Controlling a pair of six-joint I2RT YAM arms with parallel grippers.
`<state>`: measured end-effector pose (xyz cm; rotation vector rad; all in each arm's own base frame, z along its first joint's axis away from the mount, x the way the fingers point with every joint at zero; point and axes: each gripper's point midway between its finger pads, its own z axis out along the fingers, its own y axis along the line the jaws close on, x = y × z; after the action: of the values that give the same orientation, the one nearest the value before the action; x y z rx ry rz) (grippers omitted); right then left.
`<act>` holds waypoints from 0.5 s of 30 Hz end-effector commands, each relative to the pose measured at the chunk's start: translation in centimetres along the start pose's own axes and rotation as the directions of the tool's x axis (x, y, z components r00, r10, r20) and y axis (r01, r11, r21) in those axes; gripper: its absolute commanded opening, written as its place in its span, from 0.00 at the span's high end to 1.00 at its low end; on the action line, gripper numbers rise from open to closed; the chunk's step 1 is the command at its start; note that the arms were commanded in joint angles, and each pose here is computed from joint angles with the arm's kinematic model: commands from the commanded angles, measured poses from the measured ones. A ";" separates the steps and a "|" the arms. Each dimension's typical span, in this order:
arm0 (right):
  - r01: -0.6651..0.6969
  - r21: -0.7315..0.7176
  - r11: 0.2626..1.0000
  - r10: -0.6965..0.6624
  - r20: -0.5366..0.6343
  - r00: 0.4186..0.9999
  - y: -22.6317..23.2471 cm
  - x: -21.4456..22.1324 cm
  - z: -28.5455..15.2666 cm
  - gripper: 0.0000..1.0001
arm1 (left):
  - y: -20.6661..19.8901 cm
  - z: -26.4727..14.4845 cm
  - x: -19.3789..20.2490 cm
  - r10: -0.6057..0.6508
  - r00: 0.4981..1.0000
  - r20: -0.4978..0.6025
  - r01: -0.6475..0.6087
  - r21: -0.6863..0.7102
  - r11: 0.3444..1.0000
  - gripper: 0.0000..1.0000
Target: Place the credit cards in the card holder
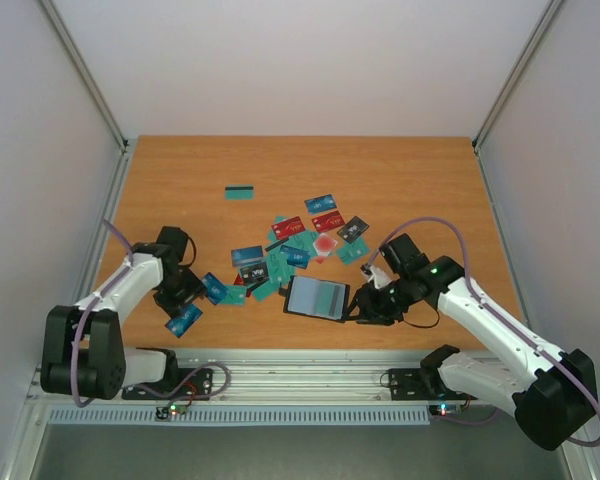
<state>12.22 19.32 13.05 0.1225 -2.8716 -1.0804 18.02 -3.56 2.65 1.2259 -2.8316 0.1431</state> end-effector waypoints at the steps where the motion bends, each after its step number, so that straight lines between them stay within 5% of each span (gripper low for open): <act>1: 0.002 -0.028 1.000 -0.001 0.016 1.000 0.6 0.1 -0.2 0.60 | -1.0 -2.2 -2.5 0.043 0.995 0.087 -0.047 0.037 0.998 0.40; 15: -0.011 0.014 1.000 0.011 0.035 0.999 -0.1 0.1 -0.5 0.60 | 0.2 0.9 -4.5 0.029 1.000 -0.002 -0.029 -0.071 0.997 0.41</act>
<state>12.21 19.08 13.34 0.1016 -2.8936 -1.0881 20.04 -0.82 1.22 1.1969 -2.8079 0.0775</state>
